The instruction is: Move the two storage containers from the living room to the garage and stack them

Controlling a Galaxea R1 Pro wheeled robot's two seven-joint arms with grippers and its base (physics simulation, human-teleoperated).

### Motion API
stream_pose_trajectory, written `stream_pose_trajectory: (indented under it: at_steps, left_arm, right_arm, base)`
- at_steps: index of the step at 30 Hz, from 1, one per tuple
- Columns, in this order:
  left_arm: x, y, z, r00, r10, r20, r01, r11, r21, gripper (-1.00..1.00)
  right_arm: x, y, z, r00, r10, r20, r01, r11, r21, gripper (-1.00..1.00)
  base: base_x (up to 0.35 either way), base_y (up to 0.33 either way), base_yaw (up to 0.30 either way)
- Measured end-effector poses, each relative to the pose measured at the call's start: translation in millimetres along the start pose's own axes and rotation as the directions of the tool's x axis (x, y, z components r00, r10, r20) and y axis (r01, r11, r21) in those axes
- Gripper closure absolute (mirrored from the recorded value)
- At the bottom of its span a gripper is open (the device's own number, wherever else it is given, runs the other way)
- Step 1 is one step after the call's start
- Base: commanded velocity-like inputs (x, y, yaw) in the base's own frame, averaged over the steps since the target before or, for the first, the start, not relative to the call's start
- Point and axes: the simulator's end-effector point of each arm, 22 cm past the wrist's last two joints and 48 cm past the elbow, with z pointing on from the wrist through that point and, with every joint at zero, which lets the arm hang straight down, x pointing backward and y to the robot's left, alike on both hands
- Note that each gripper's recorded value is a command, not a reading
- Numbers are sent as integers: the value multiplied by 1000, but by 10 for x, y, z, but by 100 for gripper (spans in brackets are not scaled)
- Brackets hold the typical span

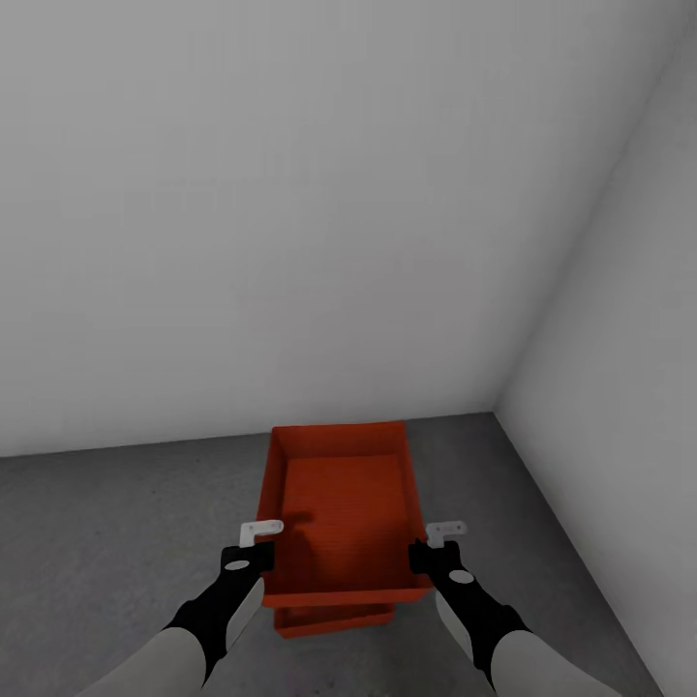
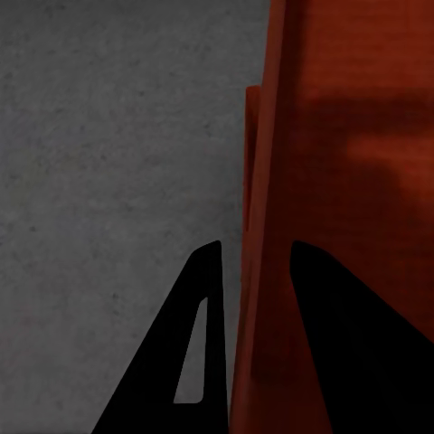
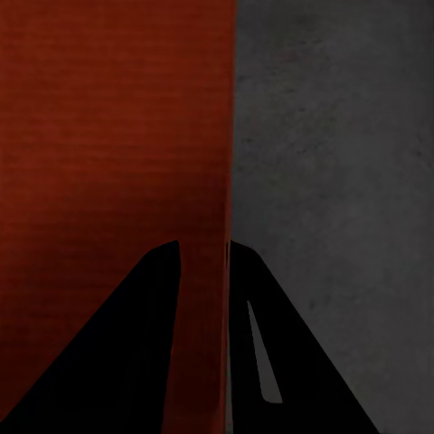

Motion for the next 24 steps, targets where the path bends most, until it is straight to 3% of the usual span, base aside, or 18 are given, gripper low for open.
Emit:
stream_pose_trajectory:
  at_steps: [24]
  left_arm:
    - [-12,-6,-2,1000,1,2,-1,1000,1,100]
  right_arm:
    - [-4,-6,0,1000,2,2,-2,1000,0,100]
  base:
    - [0,0,0]
